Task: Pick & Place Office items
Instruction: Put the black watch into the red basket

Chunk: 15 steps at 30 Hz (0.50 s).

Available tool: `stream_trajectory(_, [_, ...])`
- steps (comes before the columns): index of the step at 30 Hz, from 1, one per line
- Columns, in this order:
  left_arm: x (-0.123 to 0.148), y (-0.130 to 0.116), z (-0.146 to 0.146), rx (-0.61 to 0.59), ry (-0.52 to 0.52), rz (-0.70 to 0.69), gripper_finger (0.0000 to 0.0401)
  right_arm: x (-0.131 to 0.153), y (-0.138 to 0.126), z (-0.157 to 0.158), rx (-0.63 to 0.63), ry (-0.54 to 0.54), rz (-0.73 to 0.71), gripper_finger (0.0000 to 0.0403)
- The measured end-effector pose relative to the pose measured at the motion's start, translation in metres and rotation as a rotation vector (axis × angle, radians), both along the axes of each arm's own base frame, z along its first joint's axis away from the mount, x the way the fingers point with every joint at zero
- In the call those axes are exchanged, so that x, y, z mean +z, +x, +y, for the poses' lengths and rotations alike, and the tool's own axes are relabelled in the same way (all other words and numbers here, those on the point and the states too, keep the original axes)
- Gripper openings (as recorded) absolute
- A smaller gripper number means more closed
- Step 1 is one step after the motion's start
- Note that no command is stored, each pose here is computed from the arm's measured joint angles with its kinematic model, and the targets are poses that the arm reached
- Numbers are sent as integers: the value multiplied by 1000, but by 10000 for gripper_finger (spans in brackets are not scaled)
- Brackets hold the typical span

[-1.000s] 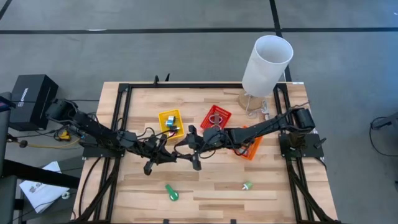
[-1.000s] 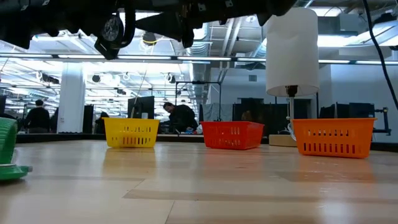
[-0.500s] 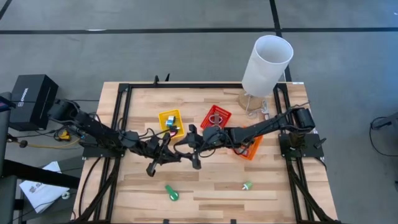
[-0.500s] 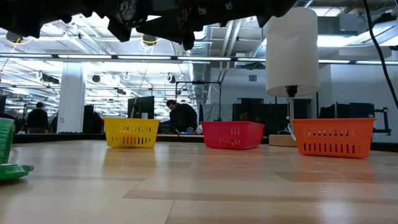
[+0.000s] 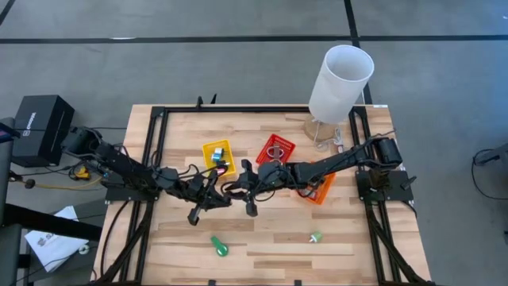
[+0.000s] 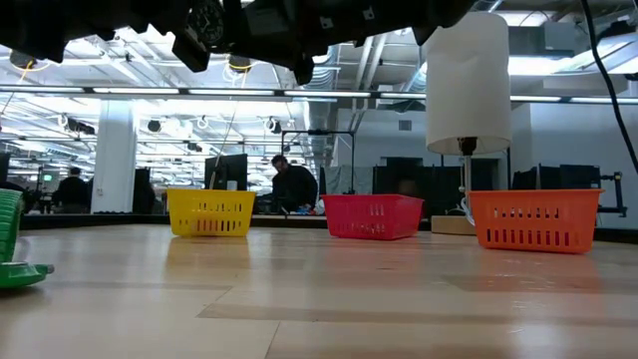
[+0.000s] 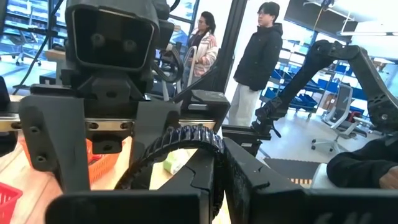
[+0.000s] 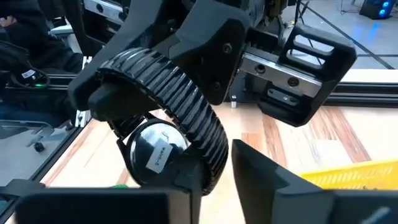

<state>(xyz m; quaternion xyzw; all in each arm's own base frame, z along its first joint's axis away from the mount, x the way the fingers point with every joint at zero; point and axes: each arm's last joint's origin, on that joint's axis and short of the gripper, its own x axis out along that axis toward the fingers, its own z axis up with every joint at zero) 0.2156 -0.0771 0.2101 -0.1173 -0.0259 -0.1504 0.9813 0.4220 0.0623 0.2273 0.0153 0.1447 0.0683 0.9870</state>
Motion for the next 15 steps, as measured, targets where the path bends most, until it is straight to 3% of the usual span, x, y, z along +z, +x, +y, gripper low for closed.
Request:
stream_trajectory(9, [-2, 0, 0, 6, 6, 19, 32, -1, 0, -5, -13, -12, 12, 12])
stream_trajectory(15, [-4, 0, 0, 5, 11, 34, 77, -3, 0, -8, -38, -46, 33, 19])
